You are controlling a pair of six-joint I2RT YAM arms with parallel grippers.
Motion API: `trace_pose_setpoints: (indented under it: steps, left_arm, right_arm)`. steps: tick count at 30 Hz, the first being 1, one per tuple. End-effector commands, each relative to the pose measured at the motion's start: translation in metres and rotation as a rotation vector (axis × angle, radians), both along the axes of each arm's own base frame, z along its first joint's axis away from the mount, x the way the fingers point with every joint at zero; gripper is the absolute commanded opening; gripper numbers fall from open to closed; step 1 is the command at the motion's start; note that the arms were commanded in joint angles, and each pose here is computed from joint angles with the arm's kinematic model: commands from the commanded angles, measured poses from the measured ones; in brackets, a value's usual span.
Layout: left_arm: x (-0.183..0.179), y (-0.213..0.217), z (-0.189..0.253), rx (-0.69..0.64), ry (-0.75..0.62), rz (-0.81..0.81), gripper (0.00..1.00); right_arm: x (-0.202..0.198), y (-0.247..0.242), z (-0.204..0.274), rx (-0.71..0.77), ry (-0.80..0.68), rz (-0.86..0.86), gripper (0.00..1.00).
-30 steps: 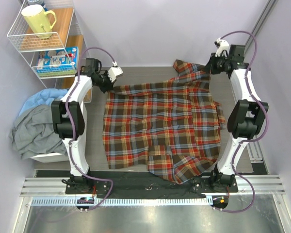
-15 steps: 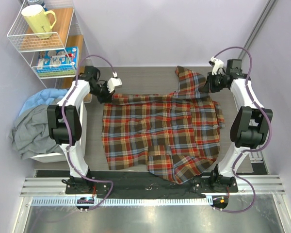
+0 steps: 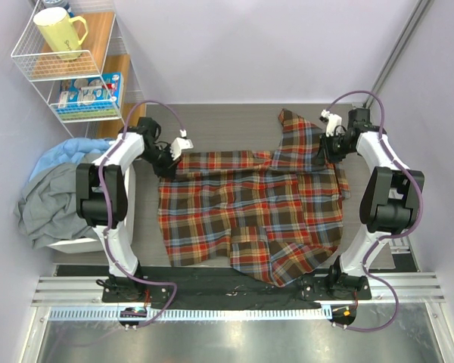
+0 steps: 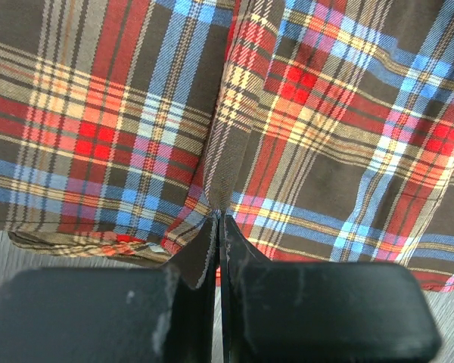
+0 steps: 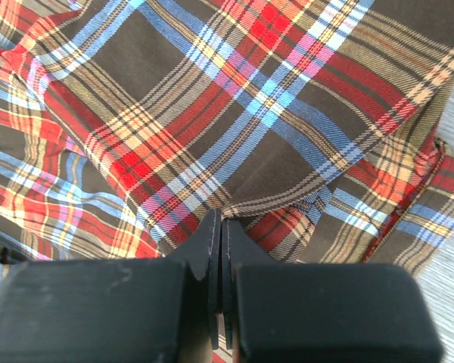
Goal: Fold and stack the long sleeve shirts
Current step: Fold the shirt
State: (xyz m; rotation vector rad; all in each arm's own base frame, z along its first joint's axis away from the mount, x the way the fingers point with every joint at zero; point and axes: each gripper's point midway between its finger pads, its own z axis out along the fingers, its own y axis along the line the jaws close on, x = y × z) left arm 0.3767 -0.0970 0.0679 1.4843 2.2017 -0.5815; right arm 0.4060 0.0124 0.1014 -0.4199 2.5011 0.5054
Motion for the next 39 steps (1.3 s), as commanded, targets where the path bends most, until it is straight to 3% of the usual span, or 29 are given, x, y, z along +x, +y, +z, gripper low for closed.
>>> trace_pose_setpoints:
  steps: [1,7,20,21,24,25,28,33,39]
  left_arm:
    - [-0.001,-0.004,0.024,-0.018,-0.036,0.009,0.0]
    - [-0.006,-0.007,0.035,-0.025,-0.013,0.003,0.0]
    - [-0.042,-0.007,0.002,0.081,0.079,-0.087,0.0]
    - [-0.042,-0.005,-0.001,0.092,0.082,-0.087,0.02]
    - [-0.042,-0.002,-0.001,0.109,0.087,-0.081,0.17]
    - [-0.038,-0.002,0.005,0.109,0.078,-0.074,0.23]
    - [-0.025,-0.003,0.017,0.091,0.077,-0.009,0.32]
    - [0.018,-0.013,0.042,0.025,0.04,0.172,0.39]
    - [0.026,-0.014,0.015,0.102,0.105,0.259,0.4]
  right_arm:
    - [0.008,-0.009,0.01,-0.039,-0.038,0.002,0.01]
    - [0.016,-0.013,0.023,-0.058,-0.055,0.014,0.01]
    - [-0.027,-0.018,-0.033,-0.105,0.127,0.102,0.02]
    - [-0.031,-0.019,-0.036,-0.11,0.144,0.106,0.04]
    - [-0.038,-0.021,-0.039,-0.13,0.172,0.121,0.22]
    - [-0.035,-0.023,-0.034,-0.131,0.165,0.12,0.33]
    - [-0.025,-0.024,-0.018,-0.114,0.151,0.113,0.47]
    - [0.005,-0.027,0.0,-0.079,0.11,0.038,0.48]
    - [0.007,-0.029,-0.026,-0.081,0.185,0.019,0.44]
